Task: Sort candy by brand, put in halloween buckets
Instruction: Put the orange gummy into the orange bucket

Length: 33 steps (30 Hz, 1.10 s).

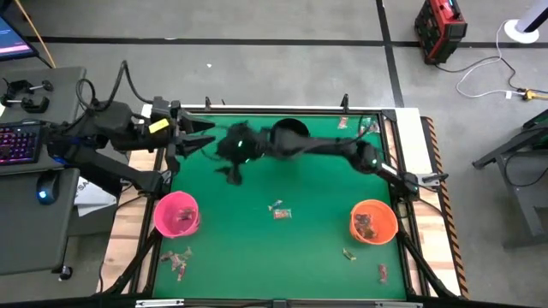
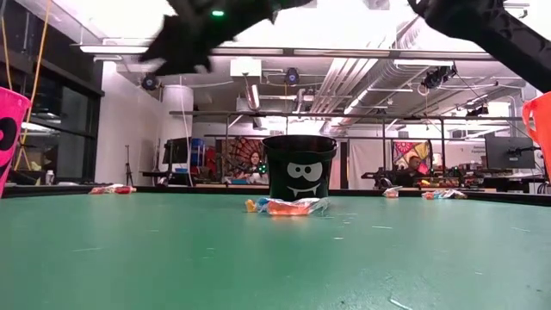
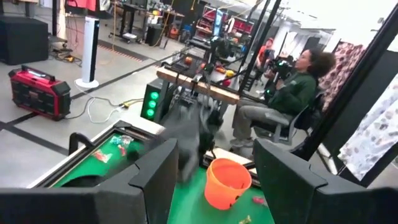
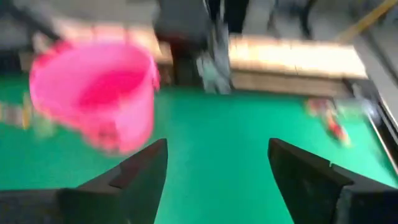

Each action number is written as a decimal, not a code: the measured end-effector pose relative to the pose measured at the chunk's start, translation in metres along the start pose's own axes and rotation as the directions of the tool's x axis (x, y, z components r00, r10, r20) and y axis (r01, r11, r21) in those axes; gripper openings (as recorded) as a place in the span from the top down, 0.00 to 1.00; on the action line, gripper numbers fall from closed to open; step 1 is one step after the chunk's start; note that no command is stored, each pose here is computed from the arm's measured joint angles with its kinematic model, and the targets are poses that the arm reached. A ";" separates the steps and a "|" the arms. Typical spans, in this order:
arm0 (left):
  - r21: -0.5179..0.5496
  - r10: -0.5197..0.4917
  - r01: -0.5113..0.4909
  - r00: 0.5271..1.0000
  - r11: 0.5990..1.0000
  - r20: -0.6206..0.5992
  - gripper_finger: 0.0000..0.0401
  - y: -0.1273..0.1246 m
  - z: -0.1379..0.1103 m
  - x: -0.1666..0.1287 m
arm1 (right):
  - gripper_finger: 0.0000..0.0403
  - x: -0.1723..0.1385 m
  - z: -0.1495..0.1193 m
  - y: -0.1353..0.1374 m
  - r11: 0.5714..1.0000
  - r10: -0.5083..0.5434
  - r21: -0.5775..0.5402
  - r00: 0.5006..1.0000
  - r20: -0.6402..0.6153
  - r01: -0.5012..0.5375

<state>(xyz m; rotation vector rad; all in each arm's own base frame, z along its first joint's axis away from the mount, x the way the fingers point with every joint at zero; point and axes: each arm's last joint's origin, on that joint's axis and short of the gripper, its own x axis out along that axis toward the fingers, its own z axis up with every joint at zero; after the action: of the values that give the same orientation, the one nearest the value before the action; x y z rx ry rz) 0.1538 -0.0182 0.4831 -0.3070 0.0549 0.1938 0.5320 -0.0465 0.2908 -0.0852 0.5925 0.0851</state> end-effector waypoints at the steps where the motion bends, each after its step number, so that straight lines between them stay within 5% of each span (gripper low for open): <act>1: 0.003 0.002 -0.002 1.000 1.000 -0.007 0.50 0.000 -0.001 0.000 | 0.35 -0.009 -0.004 -0.006 1.000 0.017 0.003 0.998 -0.067 -0.017; 4: 0.016 0.010 -0.010 0.999 1.000 -0.036 0.50 0.001 -0.007 0.002 | 0.37 -0.025 -0.028 -0.018 0.987 0.148 0.095 0.949 -0.277 -0.126; 9: 0.043 0.019 -0.014 0.993 0.999 -0.116 0.50 0.003 -0.030 0.017 | 0.38 -0.023 -0.083 -0.003 0.942 0.335 0.231 0.733 -0.592 -0.244; 12: 0.028 0.041 -0.037 0.985 0.999 -0.168 0.50 0.005 -0.046 0.025 | 0.38 -0.021 -0.107 0.022 0.918 0.394 0.251 0.621 -0.678 -0.307; 17: -0.011 0.046 -0.050 0.970 0.999 -0.237 0.50 0.005 -0.071 0.033 | 0.38 -0.033 -0.141 0.070 0.893 0.431 0.246 0.563 -0.705 -0.376; 20: -0.015 0.041 -0.046 0.966 0.999 -0.254 0.50 0.004 -0.080 0.035 | 0.38 -0.050 -0.158 0.090 0.911 0.403 0.233 0.611 -0.681 -0.341; 26: -0.004 0.082 -0.085 0.968 0.996 -0.238 0.50 0.004 -0.085 0.037 | 0.38 -0.065 -0.171 0.111 0.960 0.255 0.235 0.832 -0.493 -0.155; 30: -0.028 0.085 -0.094 0.967 0.995 -0.240 0.50 0.004 -0.085 0.038 | 0.38 -0.060 -0.183 0.122 0.948 0.267 0.290 0.830 -0.490 -0.134; 33: -0.028 0.086 -0.096 0.965 0.995 -0.247 0.50 0.004 -0.086 0.038 | 0.38 -0.058 -0.183 0.129 0.970 0.200 0.223 0.848 -0.491 -0.100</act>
<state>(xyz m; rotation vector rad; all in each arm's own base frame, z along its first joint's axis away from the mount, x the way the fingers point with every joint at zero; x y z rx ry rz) 0.1882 -0.0343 0.3967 -0.3671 0.3112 0.2480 0.3695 0.0594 0.1646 0.1317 1.1408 0.1616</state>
